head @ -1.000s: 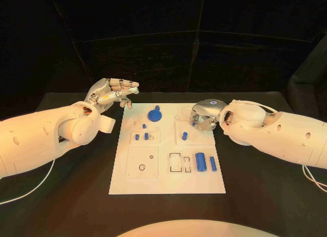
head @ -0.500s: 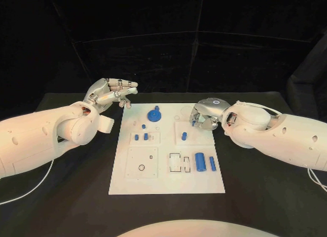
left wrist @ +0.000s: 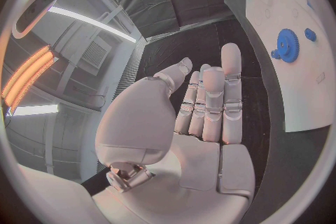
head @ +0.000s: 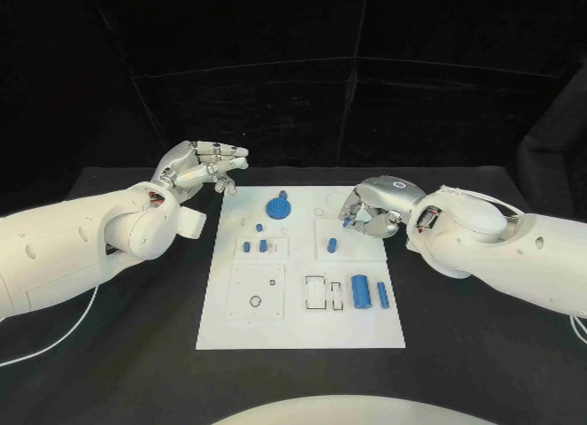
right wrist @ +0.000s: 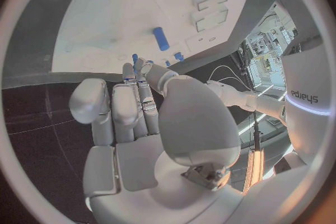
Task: Assemble the parts on the task board
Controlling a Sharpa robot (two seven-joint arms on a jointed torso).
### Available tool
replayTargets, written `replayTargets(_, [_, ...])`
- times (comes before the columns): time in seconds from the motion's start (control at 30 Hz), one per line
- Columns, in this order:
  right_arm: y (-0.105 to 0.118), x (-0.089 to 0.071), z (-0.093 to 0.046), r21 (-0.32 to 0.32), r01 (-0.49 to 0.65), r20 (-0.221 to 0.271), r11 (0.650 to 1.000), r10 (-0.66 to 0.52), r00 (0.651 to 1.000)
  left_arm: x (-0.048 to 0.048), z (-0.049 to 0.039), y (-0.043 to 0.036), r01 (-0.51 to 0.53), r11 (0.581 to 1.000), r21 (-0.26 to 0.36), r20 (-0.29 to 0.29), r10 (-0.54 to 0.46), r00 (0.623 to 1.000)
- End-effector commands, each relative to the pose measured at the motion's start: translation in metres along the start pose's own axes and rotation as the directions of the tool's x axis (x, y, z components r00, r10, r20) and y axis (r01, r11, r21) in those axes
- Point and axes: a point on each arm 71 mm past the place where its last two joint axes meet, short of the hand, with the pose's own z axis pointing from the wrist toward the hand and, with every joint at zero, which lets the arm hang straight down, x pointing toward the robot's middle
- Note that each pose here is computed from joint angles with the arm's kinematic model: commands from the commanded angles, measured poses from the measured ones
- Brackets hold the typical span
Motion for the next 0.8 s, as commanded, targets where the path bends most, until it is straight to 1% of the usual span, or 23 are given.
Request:
replayTargets(0.03, [0.024,-0.006,0.002,-0.059,-0.067,0.055,0.996,0.071,0.996,0.0014,0.0015,-0.0015,0.005,1.0,0.013,-0.004,-0.005,1.0])
replayTargets(0.13, [0.045,-0.006,0.005,-0.116,-0.076,0.059,0.99,0.083,0.995,0.0026,0.0023,-0.0015,0.006,1.0,0.015,-0.005,-0.006,1.0])
replayTargets(0.27, [0.07,-0.005,0.014,-0.185,-0.073,0.056,0.98,0.084,0.995,0.0042,0.0033,-0.0014,0.007,1.0,0.015,-0.008,-0.007,1.0])
replayTargets(0.4, [0.084,-0.002,0.02,-0.218,-0.071,0.041,0.973,0.082,0.996,0.0059,0.0041,-0.0014,0.008,1.0,0.016,-0.012,-0.008,1.0])
replayTargets(0.47, [0.09,0.001,0.024,-0.233,-0.071,0.024,0.97,0.079,0.997,0.007,0.0046,-0.0014,0.01,1.0,0.016,-0.014,-0.009,1.0])
replayTargets(0.57, [0.096,0.012,0.028,-0.245,-0.079,-0.014,0.966,0.078,0.997,0.0082,0.0051,-0.0014,0.01,1.0,0.015,-0.016,-0.01,1.0])
replayTargets(0.8, [0.11,0.043,0.034,-0.256,-0.089,-0.11,0.963,0.062,0.992,0.0123,0.006,-0.0018,0.015,1.0,0.016,-0.027,-0.015,1.0])
